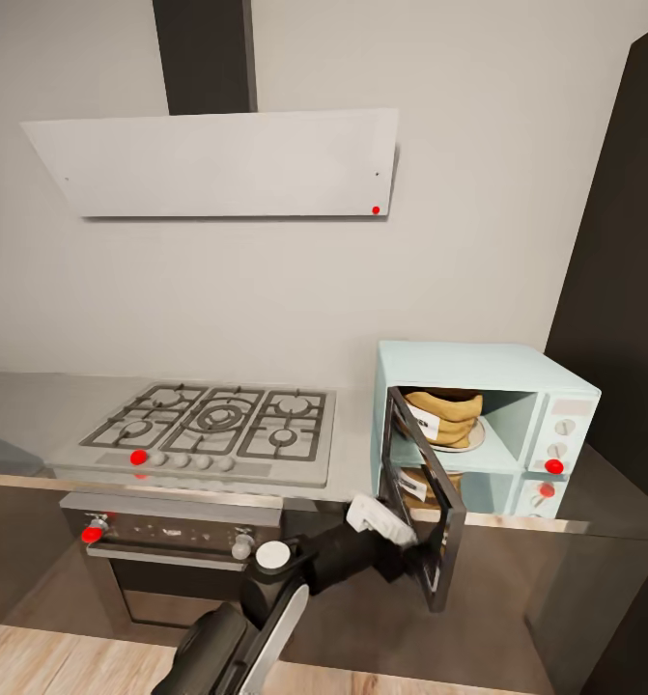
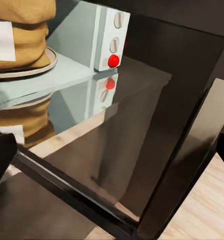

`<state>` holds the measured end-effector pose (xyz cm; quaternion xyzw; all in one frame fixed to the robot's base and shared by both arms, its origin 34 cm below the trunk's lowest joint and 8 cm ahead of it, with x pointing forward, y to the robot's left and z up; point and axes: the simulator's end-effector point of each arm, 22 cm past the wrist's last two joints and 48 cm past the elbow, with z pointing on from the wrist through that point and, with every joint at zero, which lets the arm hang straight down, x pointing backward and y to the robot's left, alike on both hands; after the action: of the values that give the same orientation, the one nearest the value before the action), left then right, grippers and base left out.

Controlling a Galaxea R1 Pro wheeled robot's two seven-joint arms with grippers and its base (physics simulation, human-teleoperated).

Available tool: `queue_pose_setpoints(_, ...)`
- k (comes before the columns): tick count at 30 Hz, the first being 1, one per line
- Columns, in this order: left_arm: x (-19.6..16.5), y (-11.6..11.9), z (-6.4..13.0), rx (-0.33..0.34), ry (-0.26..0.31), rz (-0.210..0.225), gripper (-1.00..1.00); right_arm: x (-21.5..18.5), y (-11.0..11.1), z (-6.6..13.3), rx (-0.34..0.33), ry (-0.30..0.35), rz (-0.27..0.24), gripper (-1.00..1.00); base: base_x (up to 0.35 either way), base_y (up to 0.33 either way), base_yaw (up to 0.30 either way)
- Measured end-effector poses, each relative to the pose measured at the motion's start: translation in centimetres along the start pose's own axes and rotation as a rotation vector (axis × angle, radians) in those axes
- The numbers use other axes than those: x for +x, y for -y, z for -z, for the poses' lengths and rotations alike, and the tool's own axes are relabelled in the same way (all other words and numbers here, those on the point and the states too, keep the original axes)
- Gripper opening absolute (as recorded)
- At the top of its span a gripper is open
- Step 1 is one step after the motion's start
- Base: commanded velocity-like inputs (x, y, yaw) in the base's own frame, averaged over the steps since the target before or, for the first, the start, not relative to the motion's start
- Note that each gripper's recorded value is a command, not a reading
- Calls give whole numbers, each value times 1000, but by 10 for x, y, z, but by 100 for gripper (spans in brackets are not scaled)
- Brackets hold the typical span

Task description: In the kitchen, take the popcorn bag from the countertop, put it into the microwave, and heat it until the popcorn is cooked so the cooked popcorn ends up inside the bag.

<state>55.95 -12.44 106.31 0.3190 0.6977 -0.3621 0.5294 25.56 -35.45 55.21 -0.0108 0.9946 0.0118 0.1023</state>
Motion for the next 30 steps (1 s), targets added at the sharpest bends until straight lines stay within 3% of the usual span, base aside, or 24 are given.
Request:
queue_pose_setpoints(3, -3, -8, 5, -18, 1, 6, 100, 0, -1, 0, -1, 0, 0, 100, 0, 0, 0)
queue_pose_setpoints(4, 10, -42, 20, -90, -85, 95, 100, 0, -1, 0, -1, 0, 0, 100, 0, 0, 0)
queue_pose_setpoints(5, 13, -46, 20, -98, -91, 105, 100, 0, -1, 0, -1, 0, 0, 100, 0, 0, 0)
queue_pose_setpoints(9, 24, -48, 15, -104, -102, 107, 100, 0, 0, 0, 0, 0, 0, 100, 0, 0, 0)
queue_pose_setpoints(14, 23, -48, 4, -100, -43, 107, 100, 0, 0, 0, 0, 0, 0, 100, 0, 0, 0)
queue_pose_setpoints(18, -8, -56, 0, -97, -4, 71, 100, 0, 0, 0, 0, 0, 1, 100, 0, 0, 0)
queue_pose_setpoints(21, -22, -55, -1, -79, 21, 85, 100, 0, 0, 0, 0, 0, 0, 100, 0, 0, 0)
queue_pose_setpoints(25, -25, -52, -2, -71, 26, 84, 100, -1, 0, 0, 0, 2, -5, 100, 0, 0, -64)
queue_pose_setpoints(30, -22, -30, -8, -31, 9, 53, 100, -2, 0, 0, 0, 7, -7, 100, 0, 0, -195)
